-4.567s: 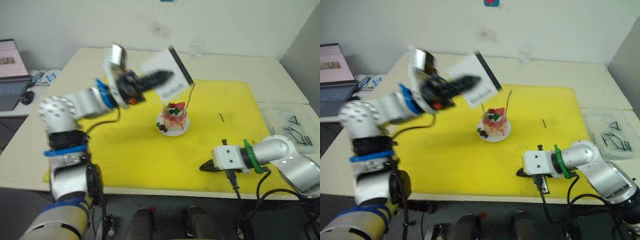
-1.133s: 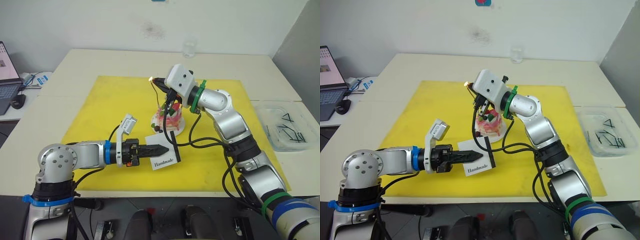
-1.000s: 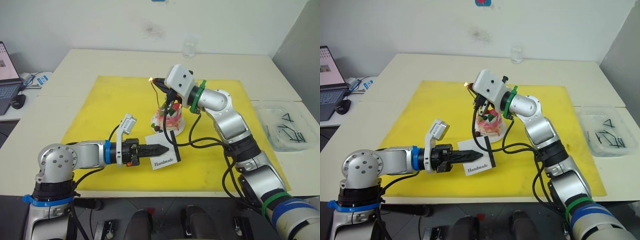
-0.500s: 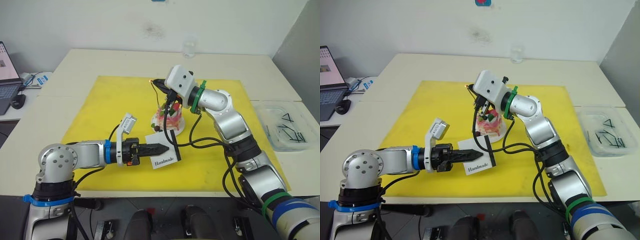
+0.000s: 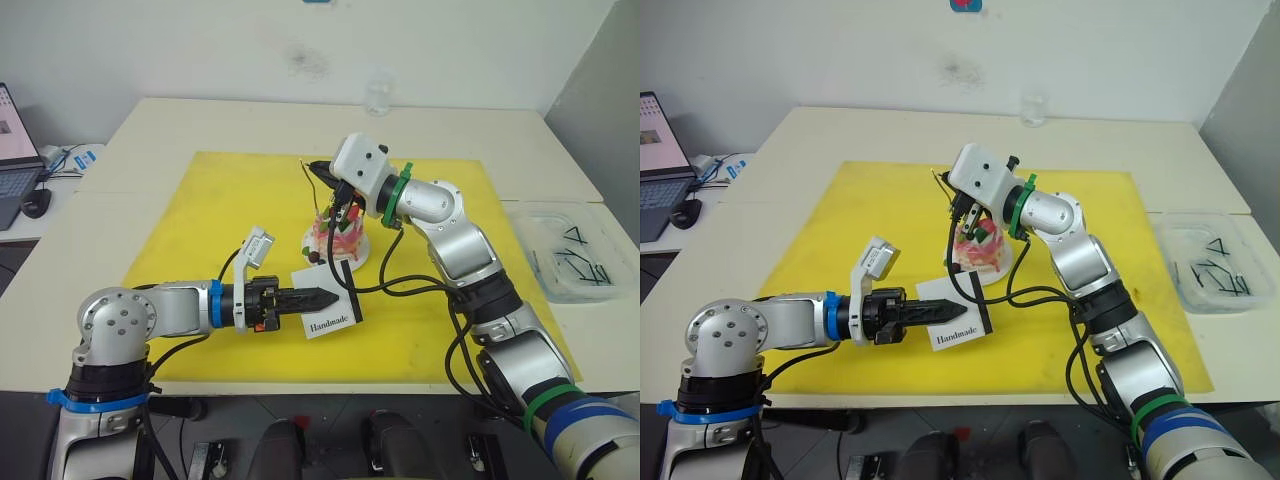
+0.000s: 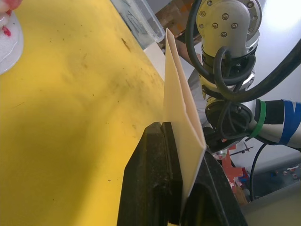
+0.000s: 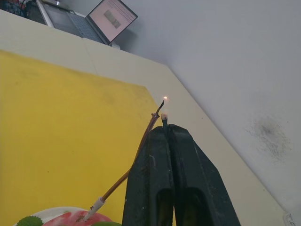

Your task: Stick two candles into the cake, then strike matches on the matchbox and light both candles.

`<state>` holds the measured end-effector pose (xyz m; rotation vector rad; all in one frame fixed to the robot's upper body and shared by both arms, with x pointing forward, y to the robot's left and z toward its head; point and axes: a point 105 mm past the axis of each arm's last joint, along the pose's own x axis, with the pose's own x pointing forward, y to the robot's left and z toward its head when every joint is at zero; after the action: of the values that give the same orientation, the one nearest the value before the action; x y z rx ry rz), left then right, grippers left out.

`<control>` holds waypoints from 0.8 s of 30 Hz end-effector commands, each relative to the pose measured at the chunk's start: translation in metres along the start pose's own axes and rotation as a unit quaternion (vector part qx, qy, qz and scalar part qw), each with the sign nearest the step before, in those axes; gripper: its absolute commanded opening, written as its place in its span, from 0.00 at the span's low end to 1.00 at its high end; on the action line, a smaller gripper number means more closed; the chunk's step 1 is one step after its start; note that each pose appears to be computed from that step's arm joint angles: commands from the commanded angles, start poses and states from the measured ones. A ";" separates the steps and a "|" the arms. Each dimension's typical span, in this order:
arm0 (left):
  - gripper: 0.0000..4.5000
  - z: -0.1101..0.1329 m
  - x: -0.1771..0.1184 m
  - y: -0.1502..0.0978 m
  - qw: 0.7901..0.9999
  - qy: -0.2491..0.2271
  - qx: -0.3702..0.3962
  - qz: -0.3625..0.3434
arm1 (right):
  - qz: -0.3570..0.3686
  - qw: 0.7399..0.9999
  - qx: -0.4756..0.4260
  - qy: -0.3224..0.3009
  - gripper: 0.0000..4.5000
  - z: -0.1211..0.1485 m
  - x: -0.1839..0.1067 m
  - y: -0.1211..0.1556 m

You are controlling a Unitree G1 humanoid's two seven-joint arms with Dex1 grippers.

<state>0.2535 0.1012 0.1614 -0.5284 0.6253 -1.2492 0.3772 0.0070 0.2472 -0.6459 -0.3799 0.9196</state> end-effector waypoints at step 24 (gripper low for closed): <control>0.00 -0.004 -0.002 -0.009 1.000 0.008 0.012 -0.019 | -0.030 0.999 -0.004 -0.027 0.00 0.029 -0.044 -0.014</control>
<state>0.2485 0.1032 0.1562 -0.5340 0.6527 -1.2515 0.3597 -0.0233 0.2586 -0.6371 -0.3877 0.8695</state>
